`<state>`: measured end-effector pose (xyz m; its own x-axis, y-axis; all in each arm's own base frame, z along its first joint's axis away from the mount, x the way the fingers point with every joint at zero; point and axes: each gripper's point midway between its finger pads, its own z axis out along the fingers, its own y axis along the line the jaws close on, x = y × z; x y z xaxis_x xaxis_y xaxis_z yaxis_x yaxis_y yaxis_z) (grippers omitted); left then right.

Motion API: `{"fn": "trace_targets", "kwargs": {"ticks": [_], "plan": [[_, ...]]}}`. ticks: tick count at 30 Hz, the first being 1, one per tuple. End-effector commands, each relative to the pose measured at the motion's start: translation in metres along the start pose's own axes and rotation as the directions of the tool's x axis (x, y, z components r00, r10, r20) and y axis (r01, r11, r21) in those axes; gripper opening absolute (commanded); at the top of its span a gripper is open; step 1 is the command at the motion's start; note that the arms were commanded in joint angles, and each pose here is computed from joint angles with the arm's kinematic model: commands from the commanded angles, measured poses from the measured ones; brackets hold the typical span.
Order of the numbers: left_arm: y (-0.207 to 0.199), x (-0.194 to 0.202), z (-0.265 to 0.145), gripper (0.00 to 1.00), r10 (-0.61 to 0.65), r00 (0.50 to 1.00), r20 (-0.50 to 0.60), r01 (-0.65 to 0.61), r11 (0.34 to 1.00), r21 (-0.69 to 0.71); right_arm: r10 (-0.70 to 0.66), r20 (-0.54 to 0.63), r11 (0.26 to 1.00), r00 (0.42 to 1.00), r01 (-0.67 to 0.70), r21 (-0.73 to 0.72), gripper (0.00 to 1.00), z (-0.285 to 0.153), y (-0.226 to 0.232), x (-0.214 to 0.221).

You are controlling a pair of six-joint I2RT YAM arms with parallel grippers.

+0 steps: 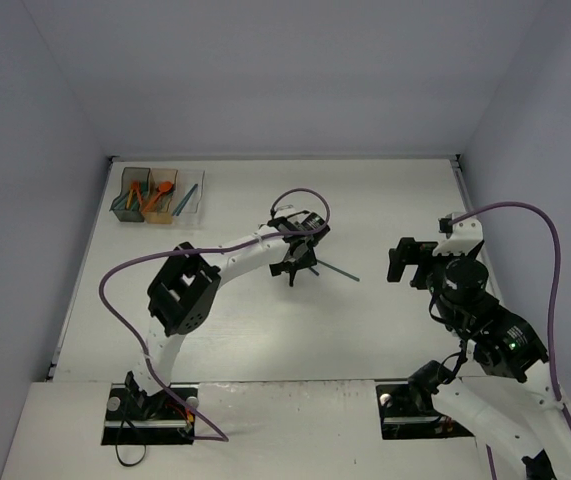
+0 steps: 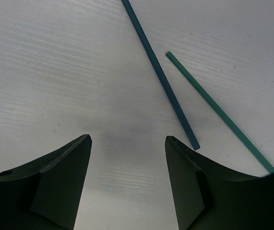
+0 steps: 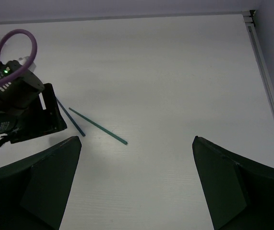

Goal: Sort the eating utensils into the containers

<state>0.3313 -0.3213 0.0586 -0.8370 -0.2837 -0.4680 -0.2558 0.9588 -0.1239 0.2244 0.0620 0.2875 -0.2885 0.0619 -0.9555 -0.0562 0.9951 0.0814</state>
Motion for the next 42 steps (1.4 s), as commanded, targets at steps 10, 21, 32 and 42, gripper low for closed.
{"fn": "trace_targets", "kwargs": {"ticks": [10, 21, 32, 42], "plan": [[-0.047, -0.015, -0.01, 0.61, -0.172, 0.98, 0.096, 0.166, 0.983, 0.075, 0.005, 0.074, 0.999, 0.997, -0.002, -0.041, 1.0, -0.007, 0.003, -0.018], [-0.044, 0.005, 0.014, 0.61, -0.186, 0.981, 0.058, 0.184, 0.983, 0.026, 0.006, 0.092, 0.999, 0.996, -0.001, -0.05, 1.0, -0.012, 0.001, -0.02], [-0.022, 0.02, 0.026, 0.56, -0.142, 0.99, 0.007, 0.143, 0.989, -0.04, 0.016, 0.109, 0.999, 0.994, -0.012, -0.039, 1.0, -0.016, -0.003, -0.021], [0.023, 0.03, 0.022, 0.32, -0.09, 0.994, -0.068, 0.081, 0.988, -0.132, 0.021, 0.103, 0.999, 0.994, -0.017, -0.04, 1.0, -0.015, -0.002, -0.021]]}}
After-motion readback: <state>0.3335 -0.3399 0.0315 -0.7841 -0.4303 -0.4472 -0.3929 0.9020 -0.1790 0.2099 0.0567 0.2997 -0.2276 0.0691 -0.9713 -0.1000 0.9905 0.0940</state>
